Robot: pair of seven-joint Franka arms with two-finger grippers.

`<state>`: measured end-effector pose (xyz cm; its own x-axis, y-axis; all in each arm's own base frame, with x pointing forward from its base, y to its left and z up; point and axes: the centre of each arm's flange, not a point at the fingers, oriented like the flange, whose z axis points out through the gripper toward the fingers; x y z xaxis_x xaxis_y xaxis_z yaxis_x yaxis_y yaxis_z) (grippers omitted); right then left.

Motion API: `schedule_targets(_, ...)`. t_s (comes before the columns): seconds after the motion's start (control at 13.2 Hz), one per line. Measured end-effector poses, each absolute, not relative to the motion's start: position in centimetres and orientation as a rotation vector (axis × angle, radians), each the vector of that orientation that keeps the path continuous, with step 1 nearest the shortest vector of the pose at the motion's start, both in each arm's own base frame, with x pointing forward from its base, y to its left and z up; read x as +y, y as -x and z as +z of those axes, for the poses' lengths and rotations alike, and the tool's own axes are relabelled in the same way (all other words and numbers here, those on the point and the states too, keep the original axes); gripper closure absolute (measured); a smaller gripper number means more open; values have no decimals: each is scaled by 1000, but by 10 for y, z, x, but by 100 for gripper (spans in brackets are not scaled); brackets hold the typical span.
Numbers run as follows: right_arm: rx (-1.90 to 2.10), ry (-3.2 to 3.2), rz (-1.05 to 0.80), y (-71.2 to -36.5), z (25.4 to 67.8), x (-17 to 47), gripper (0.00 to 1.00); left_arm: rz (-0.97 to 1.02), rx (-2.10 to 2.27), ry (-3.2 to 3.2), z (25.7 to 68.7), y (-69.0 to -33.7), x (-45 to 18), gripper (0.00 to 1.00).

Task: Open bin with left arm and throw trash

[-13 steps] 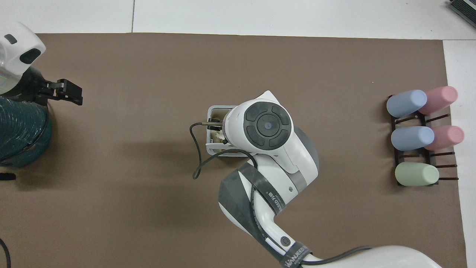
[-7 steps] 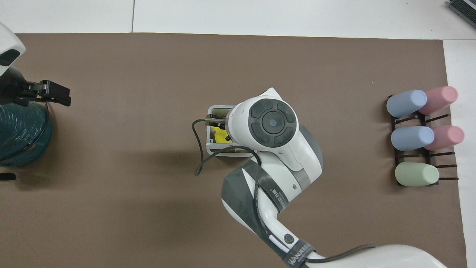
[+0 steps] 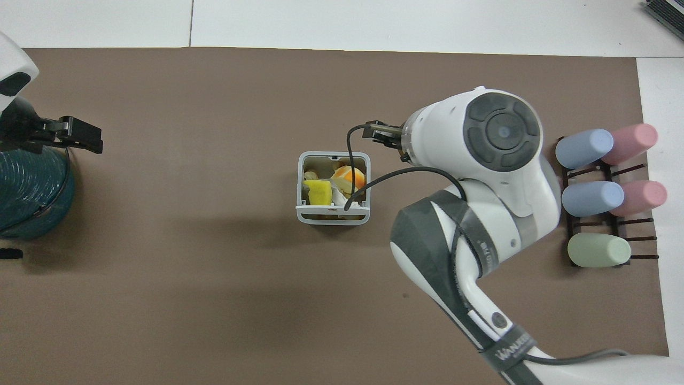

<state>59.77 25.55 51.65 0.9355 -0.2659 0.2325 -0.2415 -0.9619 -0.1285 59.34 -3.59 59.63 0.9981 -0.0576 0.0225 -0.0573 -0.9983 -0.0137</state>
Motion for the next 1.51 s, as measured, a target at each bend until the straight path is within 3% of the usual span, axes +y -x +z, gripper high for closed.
schedule_targets(0.3,351,3049,-377,-587,551,221,0,-36,93,3127,596,-593,-37,0)
schedule_targets(1.06,469,3123,-265,-583,570,147,0,-36,98,3127,596,-593,-38,0)
schedule_targets(1.51,344,3168,-104,-567,588,78,0,-36,100,3127,596,-593,-39,0)
